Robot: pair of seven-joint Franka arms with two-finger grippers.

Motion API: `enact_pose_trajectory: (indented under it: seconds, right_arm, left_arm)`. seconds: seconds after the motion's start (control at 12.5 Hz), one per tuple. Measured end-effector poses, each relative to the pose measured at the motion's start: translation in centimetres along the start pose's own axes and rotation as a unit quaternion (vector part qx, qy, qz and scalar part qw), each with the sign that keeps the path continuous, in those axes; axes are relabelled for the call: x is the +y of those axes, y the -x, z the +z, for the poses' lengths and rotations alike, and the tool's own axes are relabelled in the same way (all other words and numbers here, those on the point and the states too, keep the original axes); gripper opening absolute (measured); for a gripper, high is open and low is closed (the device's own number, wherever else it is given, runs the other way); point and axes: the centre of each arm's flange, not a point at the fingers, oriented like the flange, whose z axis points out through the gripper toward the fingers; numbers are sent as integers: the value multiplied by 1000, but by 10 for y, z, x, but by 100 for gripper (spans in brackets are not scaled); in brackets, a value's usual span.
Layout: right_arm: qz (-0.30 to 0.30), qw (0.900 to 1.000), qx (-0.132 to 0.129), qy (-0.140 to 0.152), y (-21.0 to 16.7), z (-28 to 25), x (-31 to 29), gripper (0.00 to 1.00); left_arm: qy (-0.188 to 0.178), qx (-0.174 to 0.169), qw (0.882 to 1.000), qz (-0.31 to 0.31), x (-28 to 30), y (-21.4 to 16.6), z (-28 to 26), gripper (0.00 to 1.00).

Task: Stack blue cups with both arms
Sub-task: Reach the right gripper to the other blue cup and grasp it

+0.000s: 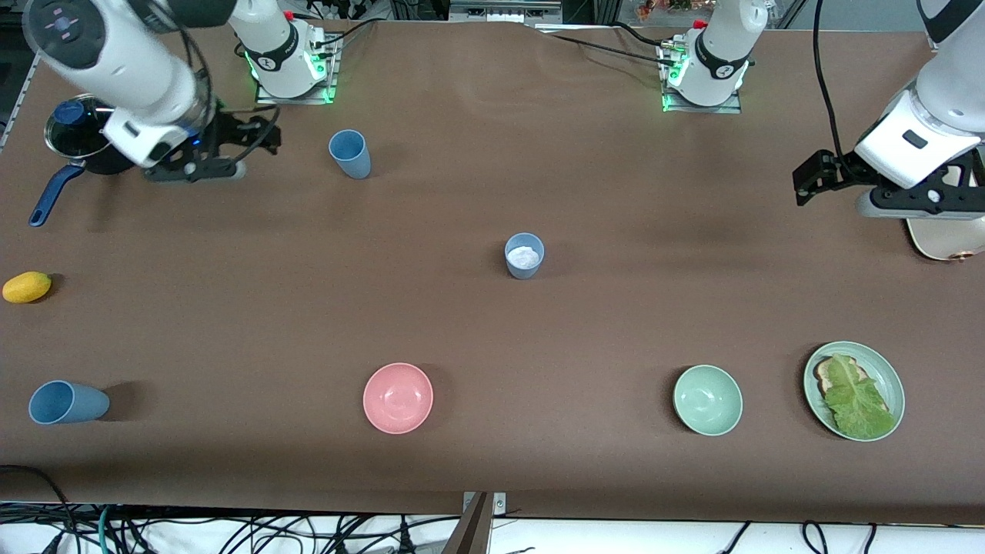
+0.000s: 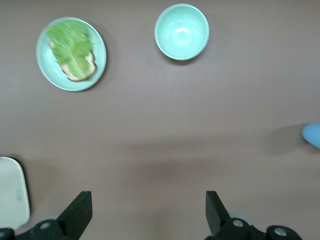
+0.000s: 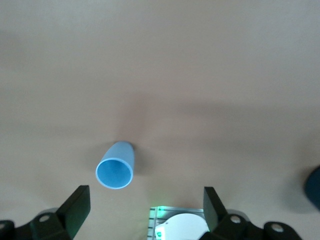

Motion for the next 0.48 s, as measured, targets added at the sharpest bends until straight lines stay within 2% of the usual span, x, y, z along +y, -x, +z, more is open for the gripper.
enact_pose_trajectory:
  seconds: [0.16,0.48]
  right_arm:
    - [-1,1000,6,-3,28,30,-7,100]
    - [-6,1000,26,0,41,95,-13,100]
  left_arm:
    - [21,-3,1000,0,4,0,2,100]
    - [21,-3,1000,2,5,0,1,100]
